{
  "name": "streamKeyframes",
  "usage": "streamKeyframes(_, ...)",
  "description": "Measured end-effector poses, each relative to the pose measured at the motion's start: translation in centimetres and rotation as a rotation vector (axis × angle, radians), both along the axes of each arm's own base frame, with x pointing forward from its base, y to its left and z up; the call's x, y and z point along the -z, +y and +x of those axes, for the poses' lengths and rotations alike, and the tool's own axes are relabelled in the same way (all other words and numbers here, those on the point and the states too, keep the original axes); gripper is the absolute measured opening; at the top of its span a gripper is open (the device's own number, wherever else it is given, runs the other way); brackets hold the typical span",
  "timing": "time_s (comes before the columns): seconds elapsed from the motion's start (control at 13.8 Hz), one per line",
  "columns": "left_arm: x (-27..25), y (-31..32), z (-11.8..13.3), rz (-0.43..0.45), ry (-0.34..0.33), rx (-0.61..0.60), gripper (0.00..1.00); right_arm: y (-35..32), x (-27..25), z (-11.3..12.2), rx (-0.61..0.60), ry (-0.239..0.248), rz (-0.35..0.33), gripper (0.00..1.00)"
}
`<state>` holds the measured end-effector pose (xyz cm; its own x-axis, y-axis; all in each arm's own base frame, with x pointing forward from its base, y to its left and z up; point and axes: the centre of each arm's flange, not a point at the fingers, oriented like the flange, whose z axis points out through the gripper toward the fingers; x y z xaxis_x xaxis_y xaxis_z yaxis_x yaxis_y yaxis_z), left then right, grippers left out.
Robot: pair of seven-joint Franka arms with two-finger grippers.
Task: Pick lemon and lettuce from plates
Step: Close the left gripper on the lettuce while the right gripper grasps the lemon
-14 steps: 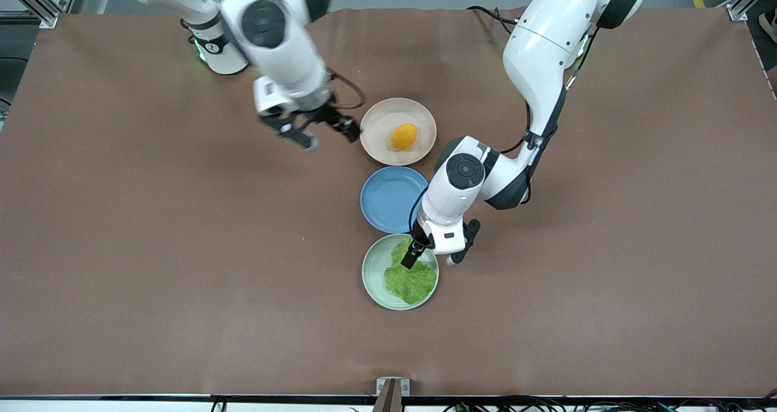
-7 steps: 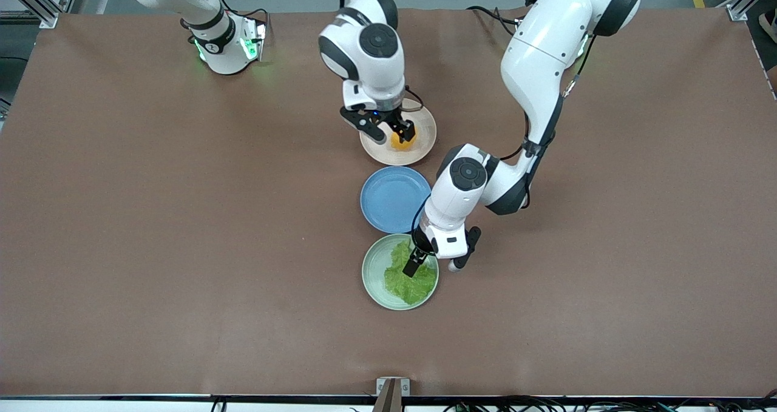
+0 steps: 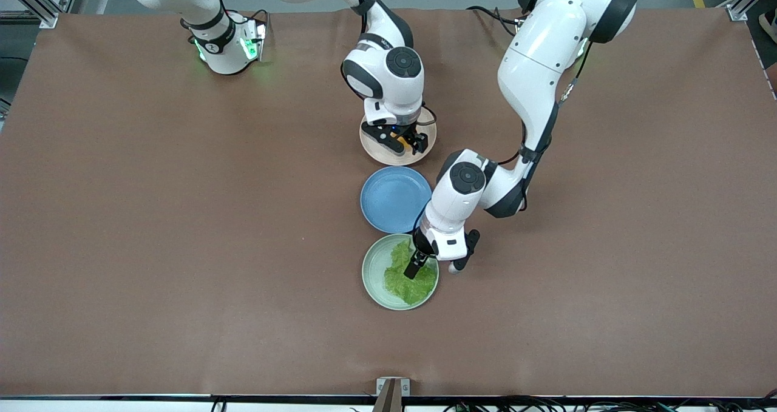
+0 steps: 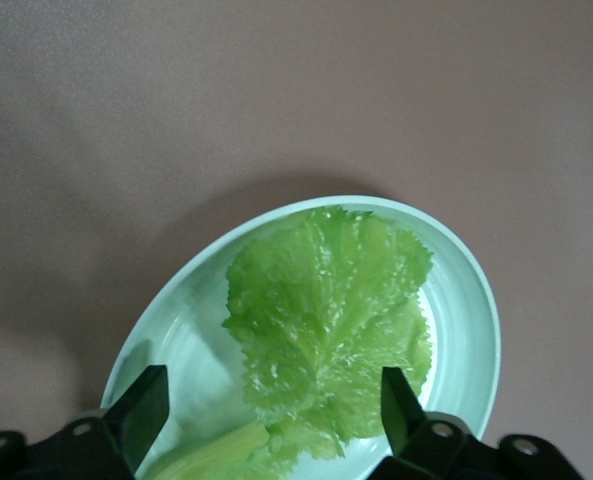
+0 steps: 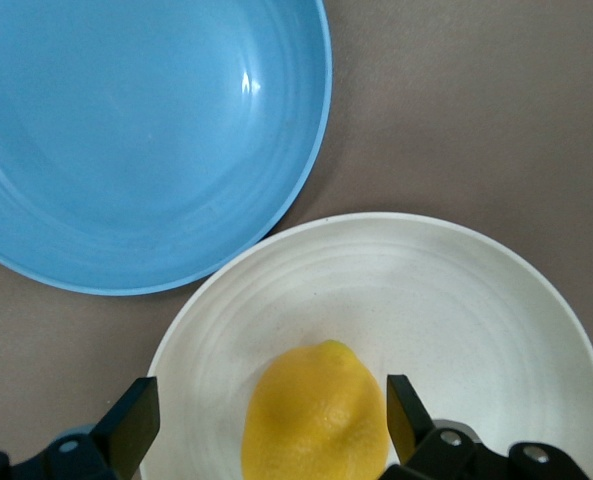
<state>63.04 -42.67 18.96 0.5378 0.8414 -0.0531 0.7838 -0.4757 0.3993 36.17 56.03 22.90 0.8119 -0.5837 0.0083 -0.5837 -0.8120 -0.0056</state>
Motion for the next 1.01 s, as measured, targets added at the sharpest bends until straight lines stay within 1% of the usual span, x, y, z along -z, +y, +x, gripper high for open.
streamKeyframes(0.07,0.1,0.0,0.0,0.000,0.000,0.000,0.84,0.2,0.5,-0.3,-0.006,0.001,-0.003,1.00)
streamKeyframes(0.14,0.1,0.0,0.0,0.000,0.000,0.000,0.84,0.4,0.9,-0.8,-0.013,0.002,-0.005,1.00)
streamKeyframes(0.22,0.1,0.0,0.0,0.000,0.000,0.000,0.78,0.6,1.1,-1.2,-0.018,0.002,-0.007,1.00)
streamKeyframes(0.29,0.1,0.0,0.0,0.000,0.000,0.000,0.65,0.9,1.2,-1.6,-0.025,0.003,-0.007,1.00)
streamKeyframes(0.36,0.1,0.0,0.0,0.000,0.000,0.000,0.58,1.2,1.2,-2.0,-0.032,0.002,-0.007,1.00)
streamKeyframes(0.43,0.1,0.0,0.0,0.001,0.000,0.000,0.58,1.5,1.1,-2.5,-0.039,0.002,-0.006,1.00)
streamKeyframes(0.51,0.1,0.0,0.0,0.001,0.000,-0.001,0.50,1.8,1.1,-3.0,-0.046,0.002,-0.006,1.00)
streamKeyframes(0.58,0.1,0.0,0.0,0.001,0.000,0.000,0.39,2.0,1.2,-3.4,-0.053,0.002,-0.007,1.00)
streamKeyframes(0.65,0.1,0.0,0.0,0.001,0.000,0.000,0.39,2.1,1.3,-3.7,-0.057,0.003,-0.008,0.98)
streamKeyframes(0.72,0.1,0.0,0.0,0.000,-0.001,0.000,0.33,2.2,1.4,-3.9,-0.060,0.004,-0.010,0.96)
streamKeyframes(0.8,0.0,0.0,0.1,-0.001,-0.004,-0.001,0.23,2.2,1.6,-3.9,-0.060,0.005,-0.013,0.94)
streamKeyframes(0.87,-0.2,0.0,0.2,-0.004,-0.009,-0.001,0.11,2.1,1.8,-3.9,-0.059,0.005,-0.016,0.93)
streamKeyframes(0.94,-0.5,-0.1,0.3,-0.008,-0.015,-0.002,0.04,2.0,1.9,-3.7,-0.057,0.005,-0.019,0.93)
streamKeyframes(1.01,-0.9,-0.1,0.5,-0.012,-0.023,-0.003,0.04,1.9,2.1,-3.7,-0.057,0.004,-0.023,0.93)
